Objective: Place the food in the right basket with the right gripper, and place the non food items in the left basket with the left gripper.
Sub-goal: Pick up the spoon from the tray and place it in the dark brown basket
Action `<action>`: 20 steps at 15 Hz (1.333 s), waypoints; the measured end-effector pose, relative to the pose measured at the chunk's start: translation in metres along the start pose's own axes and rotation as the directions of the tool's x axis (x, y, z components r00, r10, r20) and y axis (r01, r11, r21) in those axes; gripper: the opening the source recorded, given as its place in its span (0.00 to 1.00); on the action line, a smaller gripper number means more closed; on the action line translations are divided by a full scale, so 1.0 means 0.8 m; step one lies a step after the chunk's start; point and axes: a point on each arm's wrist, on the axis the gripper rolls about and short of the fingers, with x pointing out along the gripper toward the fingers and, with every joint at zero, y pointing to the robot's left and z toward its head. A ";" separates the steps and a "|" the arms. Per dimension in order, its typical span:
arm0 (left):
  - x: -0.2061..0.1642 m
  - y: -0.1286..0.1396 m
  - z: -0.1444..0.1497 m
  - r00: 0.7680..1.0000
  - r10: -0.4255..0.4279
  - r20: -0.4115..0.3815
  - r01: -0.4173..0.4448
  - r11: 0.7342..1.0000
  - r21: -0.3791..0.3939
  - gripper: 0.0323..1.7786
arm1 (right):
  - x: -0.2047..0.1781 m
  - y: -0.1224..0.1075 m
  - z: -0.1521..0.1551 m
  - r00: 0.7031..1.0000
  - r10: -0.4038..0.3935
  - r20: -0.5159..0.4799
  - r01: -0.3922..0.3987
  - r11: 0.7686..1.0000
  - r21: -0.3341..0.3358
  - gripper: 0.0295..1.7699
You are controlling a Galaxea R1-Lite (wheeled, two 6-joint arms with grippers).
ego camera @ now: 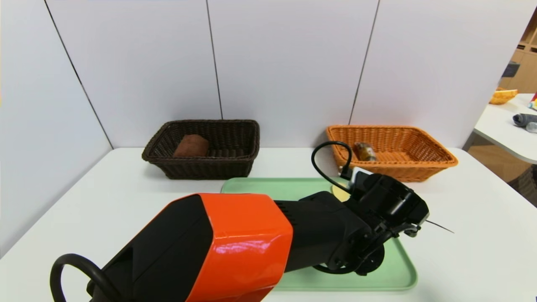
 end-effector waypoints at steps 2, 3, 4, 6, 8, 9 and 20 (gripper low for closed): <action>0.001 0.000 0.000 1.000 0.000 0.000 0.000 1.000 0.000 0.77 | 0.000 0.000 0.000 1.000 0.000 -0.001 0.000 1.000 0.000 0.96; 0.001 -0.001 -0.001 1.000 0.000 0.000 0.000 1.000 0.000 0.68 | 0.000 0.000 0.001 1.000 0.000 -0.001 0.000 1.000 0.000 0.96; 0.001 -0.001 -0.001 1.000 0.000 -0.001 0.000 1.000 0.002 0.60 | 0.001 0.000 0.001 1.000 0.000 -0.003 0.000 1.000 0.000 0.96; 0.001 -0.001 -0.001 1.000 -0.001 0.000 0.001 1.000 0.001 0.48 | 0.001 0.000 0.001 1.000 0.000 -0.006 0.000 1.000 0.000 0.96; 0.001 -0.001 -0.001 1.000 -0.001 0.000 0.001 1.000 0.000 0.26 | 0.002 0.000 0.002 1.000 0.000 -0.009 0.000 1.000 0.000 0.96; 0.001 -0.001 -0.001 1.000 -0.001 0.000 0.001 1.000 -0.001 0.05 | 0.003 0.000 0.002 1.000 0.001 -0.011 -0.001 1.000 0.000 0.96; -0.050 0.026 0.033 1.000 0.016 0.023 -0.015 0.999 -0.045 0.05 | 0.013 0.000 0.015 1.000 0.000 0.013 0.000 1.000 0.000 0.96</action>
